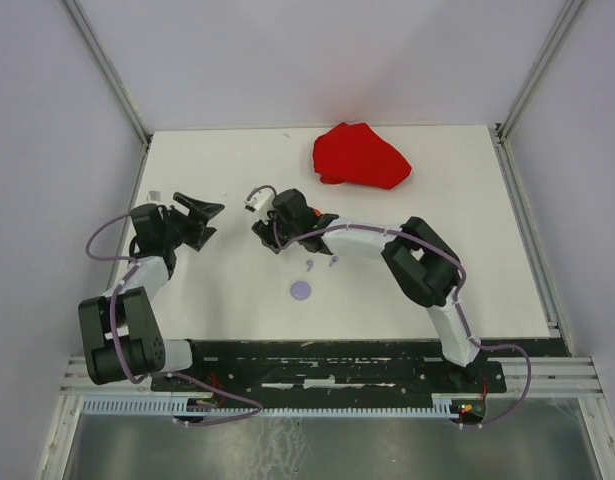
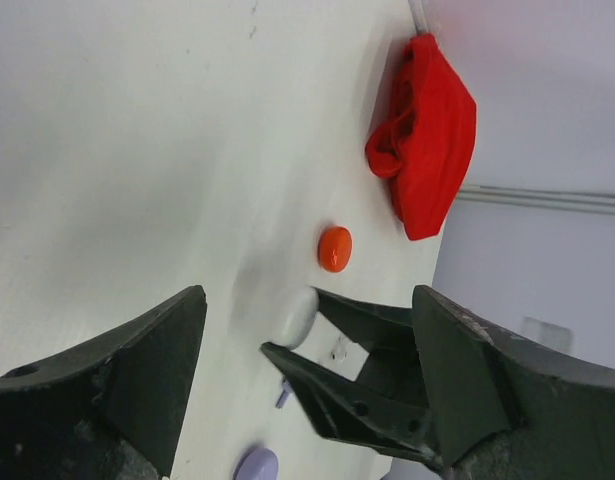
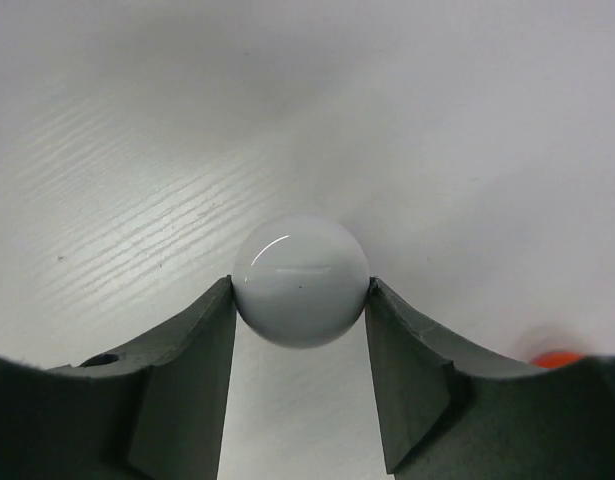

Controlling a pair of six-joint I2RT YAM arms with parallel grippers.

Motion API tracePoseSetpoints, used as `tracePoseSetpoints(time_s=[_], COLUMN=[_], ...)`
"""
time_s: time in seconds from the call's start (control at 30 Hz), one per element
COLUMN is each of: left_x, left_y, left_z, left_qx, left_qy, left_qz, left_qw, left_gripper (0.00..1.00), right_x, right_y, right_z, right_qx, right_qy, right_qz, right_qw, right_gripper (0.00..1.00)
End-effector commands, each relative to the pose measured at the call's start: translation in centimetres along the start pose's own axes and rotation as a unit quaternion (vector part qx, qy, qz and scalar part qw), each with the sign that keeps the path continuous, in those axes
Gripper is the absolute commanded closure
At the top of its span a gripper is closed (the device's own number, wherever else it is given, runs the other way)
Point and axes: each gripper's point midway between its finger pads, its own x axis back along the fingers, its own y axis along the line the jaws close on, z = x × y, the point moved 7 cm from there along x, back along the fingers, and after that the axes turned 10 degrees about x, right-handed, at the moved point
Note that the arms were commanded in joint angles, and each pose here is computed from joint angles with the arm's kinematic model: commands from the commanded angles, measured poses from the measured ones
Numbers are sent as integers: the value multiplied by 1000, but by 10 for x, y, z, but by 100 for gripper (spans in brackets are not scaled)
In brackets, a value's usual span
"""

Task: Insert the wireless bluetooth earbuds into the charging case
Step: Pick up the charging case at the center of the board.

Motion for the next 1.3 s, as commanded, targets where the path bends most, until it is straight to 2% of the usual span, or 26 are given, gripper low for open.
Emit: tracePoseSetpoints(time_s=[0.0,0.2,0.57,0.87,1.27], left_x=[-9,-34,-59,-57,-52], left_y=[-40,-60,-84,-97,-93], left_z=[8,43,86,106,127], left_qx=[-34,-60,-88,-106,-122], left_qy=[48,131,223,258,292], left_qz=[68,94,152,199,217], left_qw=[996,985,959,939,923], left_gripper=[12,13,15,19,25], right_x=[55,97,135,141,143], right_y=[-39,-55,-57,-55,-57], right_z=[-65,-56,-36,-27,-29], right_qx=[2,2,12,9,6], right_qy=[-146,-176,-163,-152,-159], right_qz=[34,12,-7,-17,-26], right_qw=[989,984,986,988,987], right_gripper=[54,54,55,55,55])
